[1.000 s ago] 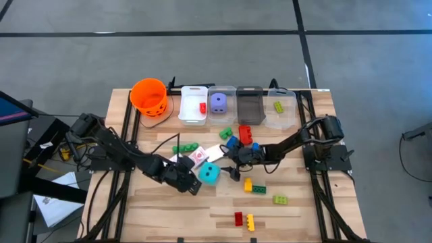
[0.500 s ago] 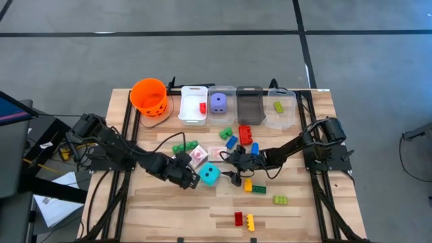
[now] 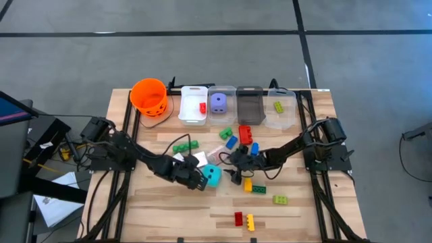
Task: Pick & Place Toys
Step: Put the blue dice into the left transparent bin
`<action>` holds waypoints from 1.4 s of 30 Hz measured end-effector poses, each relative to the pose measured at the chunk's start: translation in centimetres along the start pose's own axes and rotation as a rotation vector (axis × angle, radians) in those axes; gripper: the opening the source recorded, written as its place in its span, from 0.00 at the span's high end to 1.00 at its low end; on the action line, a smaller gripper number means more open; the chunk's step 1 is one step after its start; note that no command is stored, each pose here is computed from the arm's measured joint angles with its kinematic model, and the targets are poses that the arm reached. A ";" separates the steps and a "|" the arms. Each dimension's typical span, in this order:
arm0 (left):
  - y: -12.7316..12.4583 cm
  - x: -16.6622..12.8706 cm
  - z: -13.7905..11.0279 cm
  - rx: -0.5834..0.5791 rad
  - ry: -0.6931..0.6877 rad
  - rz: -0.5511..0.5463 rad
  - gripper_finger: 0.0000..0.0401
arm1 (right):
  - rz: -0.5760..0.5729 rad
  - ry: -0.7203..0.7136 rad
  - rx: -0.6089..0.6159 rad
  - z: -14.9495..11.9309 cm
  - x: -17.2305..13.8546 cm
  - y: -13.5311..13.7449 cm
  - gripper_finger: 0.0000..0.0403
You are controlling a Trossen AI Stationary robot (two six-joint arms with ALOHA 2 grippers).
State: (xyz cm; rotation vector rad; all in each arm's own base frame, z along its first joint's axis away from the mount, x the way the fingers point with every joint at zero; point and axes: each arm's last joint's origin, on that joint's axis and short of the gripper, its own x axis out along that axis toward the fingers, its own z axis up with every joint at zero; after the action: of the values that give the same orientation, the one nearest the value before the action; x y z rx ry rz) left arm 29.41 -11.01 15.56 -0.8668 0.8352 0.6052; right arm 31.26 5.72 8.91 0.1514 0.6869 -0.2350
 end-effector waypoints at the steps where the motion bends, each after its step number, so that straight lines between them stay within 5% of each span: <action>1: -0.2 0.0 0.0 -0.005 -0.002 -0.021 1.00 | -0.027 0.001 -0.004 -0.1 0.0 -0.1 0.25; 10: -0.9 -0.2 -0.1 -0.019 -0.011 -0.084 1.00 | -0.104 -0.014 -0.001 -0.1 0.1 -0.6 0.25; 29: -0.6 -0.1 -0.2 -0.009 -0.003 -0.057 1.00 | 0.201 0.056 -0.102 -1.9 -1.9 4.3 0.25; 35: -0.6 -0.2 -0.3 -0.007 -0.002 -0.056 1.00 | 0.331 -0.127 -0.159 -1.8 -3.4 6.3 0.25; 42: -0.7 -0.4 -0.9 0.012 0.004 -0.059 1.00 | 0.340 -0.385 -0.024 -3.0 -5.9 5.7 0.25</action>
State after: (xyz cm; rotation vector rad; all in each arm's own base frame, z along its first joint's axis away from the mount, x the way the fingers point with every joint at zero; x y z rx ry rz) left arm 29.39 -12.14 15.82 -0.8794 0.8136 0.5469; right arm 26.49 12.88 10.74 0.1910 0.2735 0.0715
